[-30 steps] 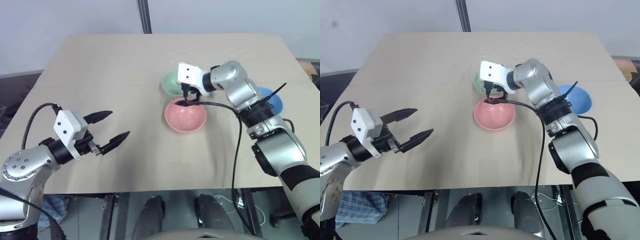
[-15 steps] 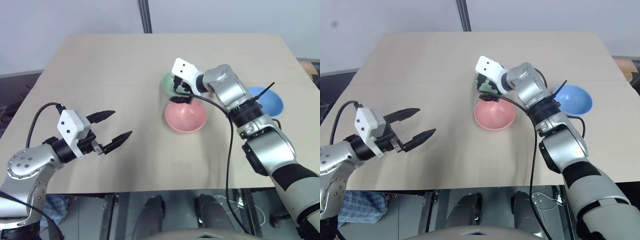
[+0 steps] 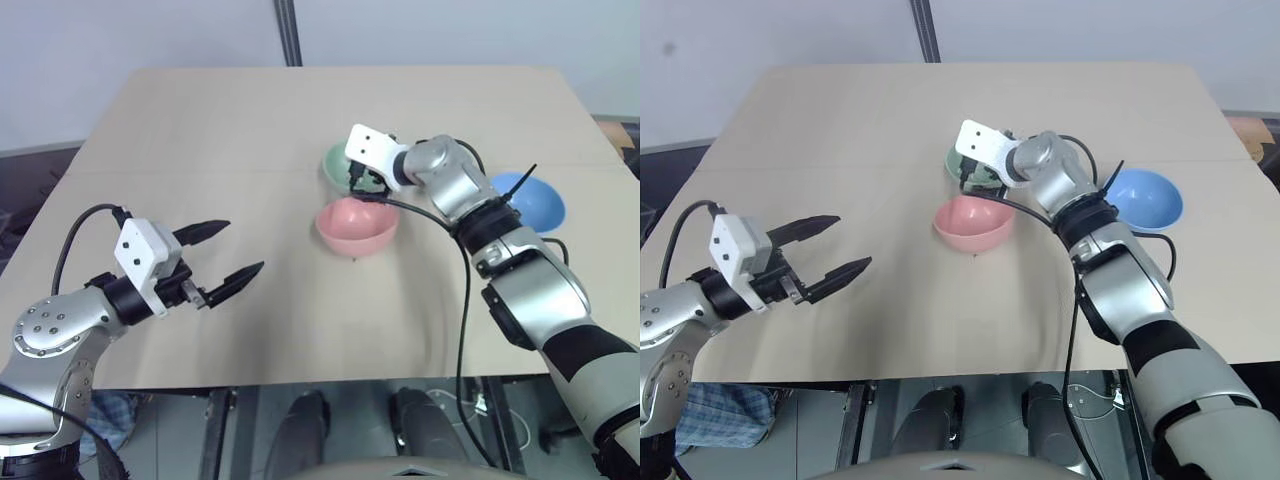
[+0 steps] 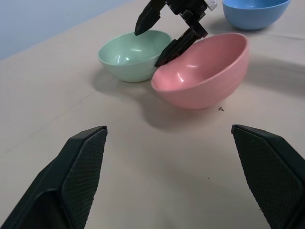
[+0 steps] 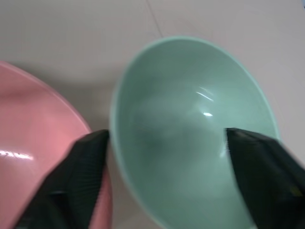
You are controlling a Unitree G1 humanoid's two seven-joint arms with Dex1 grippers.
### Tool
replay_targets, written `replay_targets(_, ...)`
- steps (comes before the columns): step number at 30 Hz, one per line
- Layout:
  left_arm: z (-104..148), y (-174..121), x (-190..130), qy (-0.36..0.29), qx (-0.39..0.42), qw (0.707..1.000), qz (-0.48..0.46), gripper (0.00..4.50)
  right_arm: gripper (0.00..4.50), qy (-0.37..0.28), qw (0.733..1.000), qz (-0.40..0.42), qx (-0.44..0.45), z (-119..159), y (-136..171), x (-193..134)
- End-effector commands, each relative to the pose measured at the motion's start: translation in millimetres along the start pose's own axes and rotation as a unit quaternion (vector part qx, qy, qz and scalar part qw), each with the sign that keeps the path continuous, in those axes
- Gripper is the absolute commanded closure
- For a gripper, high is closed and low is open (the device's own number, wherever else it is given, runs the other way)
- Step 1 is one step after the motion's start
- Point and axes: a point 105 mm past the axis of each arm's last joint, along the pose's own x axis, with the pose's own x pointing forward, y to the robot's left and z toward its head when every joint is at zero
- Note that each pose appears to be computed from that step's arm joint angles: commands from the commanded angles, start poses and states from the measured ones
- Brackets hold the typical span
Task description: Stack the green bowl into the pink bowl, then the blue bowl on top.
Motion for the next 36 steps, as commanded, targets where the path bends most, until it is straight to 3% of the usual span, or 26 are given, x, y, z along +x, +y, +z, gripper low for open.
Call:
replay_targets(1,5.8,2.7,-2.4,-0.002,0.021,1.0,0.005,0.0,2.26,-0.022,1.0,0.0,-0.022,13.2,0.8,-1.8)
replay_targets(3,5.3,3.2,-2.4,-0.001,0.022,1.0,0.006,0.0,2.94,-0.023,0.999,0.002,-0.022,13.0,2.1,-1.6)
replay_targets(6,4.9,3.4,-2.3,0.0,0.022,1.0,0.006,0.0,4.44,-0.022,1.0,0.008,-0.021,11.3,5.7,-0.4)
replay_targets(19,4.5,3.5,-1.2,0.001,0.022,1.0,0.005,0.0,4.44,-0.041,0.998,0.009,-0.039,18.4,5.6,-9.7)
replay_targets(27,4.6,0.1,-1.4,-0.006,0.018,1.0,0.003,0.0,4.44,-0.153,0.978,0.062,-0.129,44.9,22.4,-64.9)
replay_targets(31,4.6,-2.4,-0.9,-0.009,0.014,1.0,-0.006,0.0,4.44,-0.179,0.961,0.131,-0.168,37.0,46.7,-100.6)
replay_targets(36,5.3,-4.5,-0.1,-0.012,0.013,1.0,-0.026,0.0,4.44,-0.153,0.948,0.198,-0.197,12.3,72.7,-128.2)
